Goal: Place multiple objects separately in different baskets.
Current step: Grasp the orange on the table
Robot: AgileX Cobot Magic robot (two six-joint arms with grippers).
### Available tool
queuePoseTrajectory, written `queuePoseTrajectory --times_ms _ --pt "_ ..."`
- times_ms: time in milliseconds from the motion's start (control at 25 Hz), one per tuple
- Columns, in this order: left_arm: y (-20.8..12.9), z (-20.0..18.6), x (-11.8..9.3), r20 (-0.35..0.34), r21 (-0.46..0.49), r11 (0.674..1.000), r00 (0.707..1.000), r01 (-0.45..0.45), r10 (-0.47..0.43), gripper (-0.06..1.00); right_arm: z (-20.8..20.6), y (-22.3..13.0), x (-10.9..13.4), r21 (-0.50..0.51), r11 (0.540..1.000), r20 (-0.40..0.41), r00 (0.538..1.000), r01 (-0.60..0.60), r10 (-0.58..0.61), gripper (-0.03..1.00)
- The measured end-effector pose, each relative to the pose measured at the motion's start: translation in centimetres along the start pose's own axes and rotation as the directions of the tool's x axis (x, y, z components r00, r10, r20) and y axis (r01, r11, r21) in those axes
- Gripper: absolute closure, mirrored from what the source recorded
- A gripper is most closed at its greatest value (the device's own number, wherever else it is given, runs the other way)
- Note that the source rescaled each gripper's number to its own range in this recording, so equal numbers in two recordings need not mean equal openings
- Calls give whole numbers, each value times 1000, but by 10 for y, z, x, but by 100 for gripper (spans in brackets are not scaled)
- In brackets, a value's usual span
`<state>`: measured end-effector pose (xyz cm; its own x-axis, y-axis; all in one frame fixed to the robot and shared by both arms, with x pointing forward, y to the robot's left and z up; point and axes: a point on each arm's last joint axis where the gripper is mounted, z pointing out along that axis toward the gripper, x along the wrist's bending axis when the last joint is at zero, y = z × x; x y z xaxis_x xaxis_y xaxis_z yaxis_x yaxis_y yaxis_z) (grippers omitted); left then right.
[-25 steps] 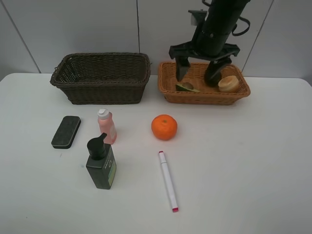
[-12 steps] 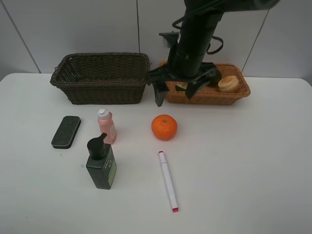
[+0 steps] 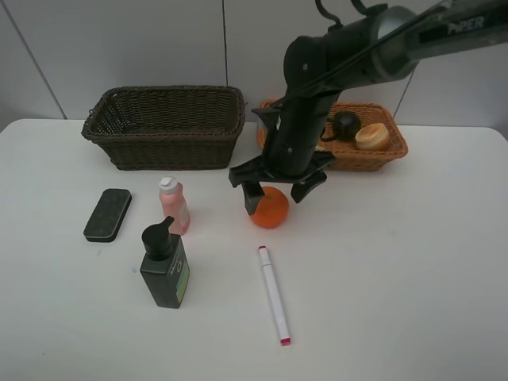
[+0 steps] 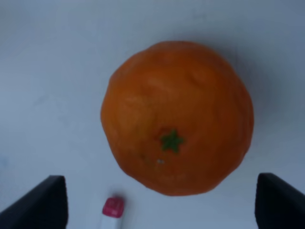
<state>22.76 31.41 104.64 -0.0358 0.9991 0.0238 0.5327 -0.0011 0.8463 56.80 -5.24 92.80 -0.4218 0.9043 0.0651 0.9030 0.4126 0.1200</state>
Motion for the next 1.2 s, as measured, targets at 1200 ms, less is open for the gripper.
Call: queuePoseTrajectory --times_ms 1200 --pt "0 0 0 0 0 1000 1000 0 0 -5 49 9 -2 -41 999 13 1000 12 -11 -1"
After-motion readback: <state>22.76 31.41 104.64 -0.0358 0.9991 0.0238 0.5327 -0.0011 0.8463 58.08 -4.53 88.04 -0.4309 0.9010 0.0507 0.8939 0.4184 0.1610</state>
